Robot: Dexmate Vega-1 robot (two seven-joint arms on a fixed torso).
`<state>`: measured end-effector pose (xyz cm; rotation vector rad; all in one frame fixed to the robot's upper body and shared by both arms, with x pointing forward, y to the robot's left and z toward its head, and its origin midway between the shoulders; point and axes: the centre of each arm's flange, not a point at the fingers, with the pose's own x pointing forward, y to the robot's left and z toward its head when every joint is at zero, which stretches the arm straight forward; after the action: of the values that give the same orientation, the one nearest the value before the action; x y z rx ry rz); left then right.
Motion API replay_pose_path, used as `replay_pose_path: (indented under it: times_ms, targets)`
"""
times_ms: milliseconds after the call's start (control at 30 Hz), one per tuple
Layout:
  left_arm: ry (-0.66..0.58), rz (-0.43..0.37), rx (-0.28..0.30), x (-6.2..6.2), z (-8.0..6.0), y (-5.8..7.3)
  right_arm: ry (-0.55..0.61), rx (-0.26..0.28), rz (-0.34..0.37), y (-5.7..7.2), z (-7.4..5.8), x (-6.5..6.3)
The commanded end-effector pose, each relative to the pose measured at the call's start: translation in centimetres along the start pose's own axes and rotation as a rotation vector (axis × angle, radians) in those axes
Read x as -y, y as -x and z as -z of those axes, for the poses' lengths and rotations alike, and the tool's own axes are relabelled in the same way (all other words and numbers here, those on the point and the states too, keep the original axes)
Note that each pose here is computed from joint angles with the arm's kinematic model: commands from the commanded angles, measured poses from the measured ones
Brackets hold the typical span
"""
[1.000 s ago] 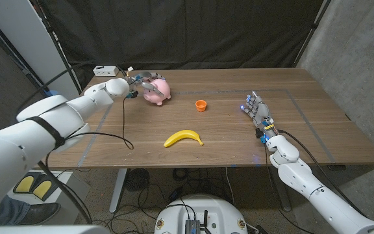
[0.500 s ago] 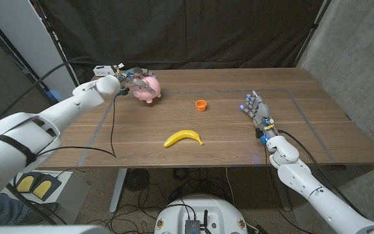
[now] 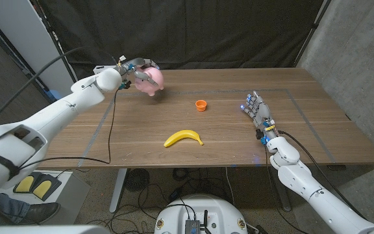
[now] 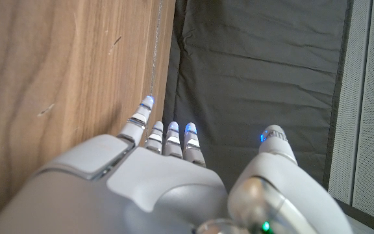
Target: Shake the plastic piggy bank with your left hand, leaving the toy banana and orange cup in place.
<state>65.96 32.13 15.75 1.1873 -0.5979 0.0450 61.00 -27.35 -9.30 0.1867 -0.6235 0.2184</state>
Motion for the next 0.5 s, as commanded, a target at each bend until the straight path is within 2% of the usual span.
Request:
replay_pose_path:
  times_ms: [33, 500]
  targets:
    - [-0.021, -0.08, 0.001, -1.8, -1.4, 2.8, -0.001, 0.021, -0.009, 0.3, -0.6, 0.0]
    - [0.001, -0.145, 0.011, -2.6, -2.7, 6.0, 0.015, 0.048, -0.023, 0.7, -2.0, 0.1]
